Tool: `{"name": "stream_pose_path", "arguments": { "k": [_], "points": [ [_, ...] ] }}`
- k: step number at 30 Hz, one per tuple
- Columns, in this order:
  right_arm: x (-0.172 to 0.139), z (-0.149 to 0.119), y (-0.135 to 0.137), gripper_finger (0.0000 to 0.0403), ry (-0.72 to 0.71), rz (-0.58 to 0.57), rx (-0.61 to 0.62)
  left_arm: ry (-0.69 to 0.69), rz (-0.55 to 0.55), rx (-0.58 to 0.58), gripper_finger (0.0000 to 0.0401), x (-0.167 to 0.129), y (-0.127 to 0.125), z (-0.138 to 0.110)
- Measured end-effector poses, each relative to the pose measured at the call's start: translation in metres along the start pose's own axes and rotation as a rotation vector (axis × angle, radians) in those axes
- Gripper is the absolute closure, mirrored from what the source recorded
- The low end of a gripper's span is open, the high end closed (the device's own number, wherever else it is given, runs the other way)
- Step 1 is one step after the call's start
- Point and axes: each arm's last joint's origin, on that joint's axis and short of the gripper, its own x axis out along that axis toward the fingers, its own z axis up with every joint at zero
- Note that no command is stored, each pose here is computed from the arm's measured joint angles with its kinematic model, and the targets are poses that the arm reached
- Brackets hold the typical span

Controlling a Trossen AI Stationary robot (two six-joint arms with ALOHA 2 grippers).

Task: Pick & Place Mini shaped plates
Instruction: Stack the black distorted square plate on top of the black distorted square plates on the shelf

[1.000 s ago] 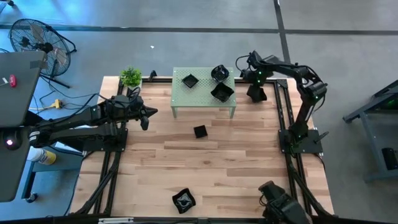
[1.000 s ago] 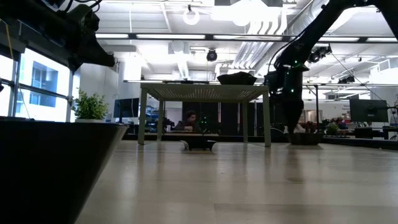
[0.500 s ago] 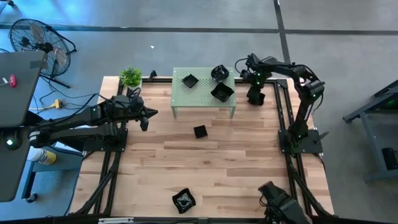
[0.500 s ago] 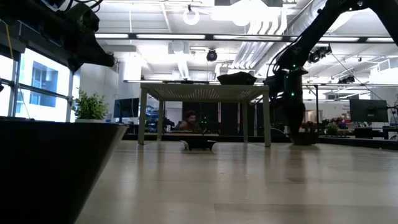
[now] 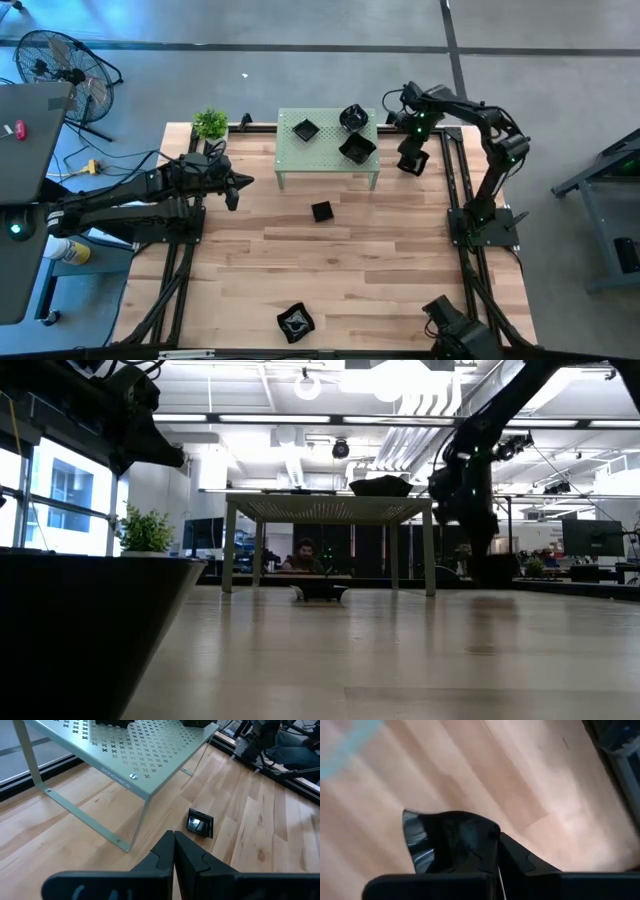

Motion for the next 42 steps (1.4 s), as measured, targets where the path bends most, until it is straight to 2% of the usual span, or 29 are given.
{"name": "stream_pose_path", "arguments": {
  "k": [5, 10, 14, 18, 21, 23, 27, 30, 36, 42],
  "points": [
    [-0.041, -0.009, 0.011, 0.0397, -0.005, 0.077, 0.135, -0.002, 0.004, 0.0, 0.04, 0.0, 0.0, 0.0],
    [-0.086, -0.02, 0.023, 0.0399, -0.067, 0.073, 0.228, -0.002, 0.004, 0.0, 0.04, 0.0, 0.0, 0.0],
    [-0.128, -0.031, 0.033, 0.0397, -0.192, 0.074, 0.318, -0.002, 0.005, 0.0, 0.04, 0.0, 0.0, 0.0],
    [-0.169, -0.036, 0.048, 0.0398, -0.36, 0.14, 0.43, -0.003, 0.006, 0.01, 0.04, 0.0, 0.0, 0.0],
    [-0.191, -0.031, 0.067, 0.0397, -0.449, 0.18, 0.505, -0.006, 0.011, 0.024, 0.04, 0.0, 0.0, 0.0],
    [-0.199, -0.024, 0.085, 0.0396, -0.491, 0.215, 0.514, -0.008, 0.014, 0.027, 0.04, 0.0, 0.0, 0.0],
    [-0.204, -0.006, 0.118, 0.04, -0.575, 0.288, 0.474, -0.012, 0.025, 0.027, 0.04, 0.0, 0.001, 0.001],
    [-0.197, 0.01, 0.131, 0.04, -0.598, 0.317, 0.457, -0.014, 0.026, 0.027, 0.04, 0.0, 0.001, 0.001],
    [-0.163, 0.043, 0.135, 0.04, -0.501, 0.292, 0.405, -0.019, 0.025, 0.027, 0.04, 0.0, 0.0, 0.001],
    [-0.139, 0.061, 0.13, 0.0395, -0.437, 0.26, 0.346, -0.017, 0.018, 0.027, 0.04, 0.0, 0.0, 0.001]
  ]
}}
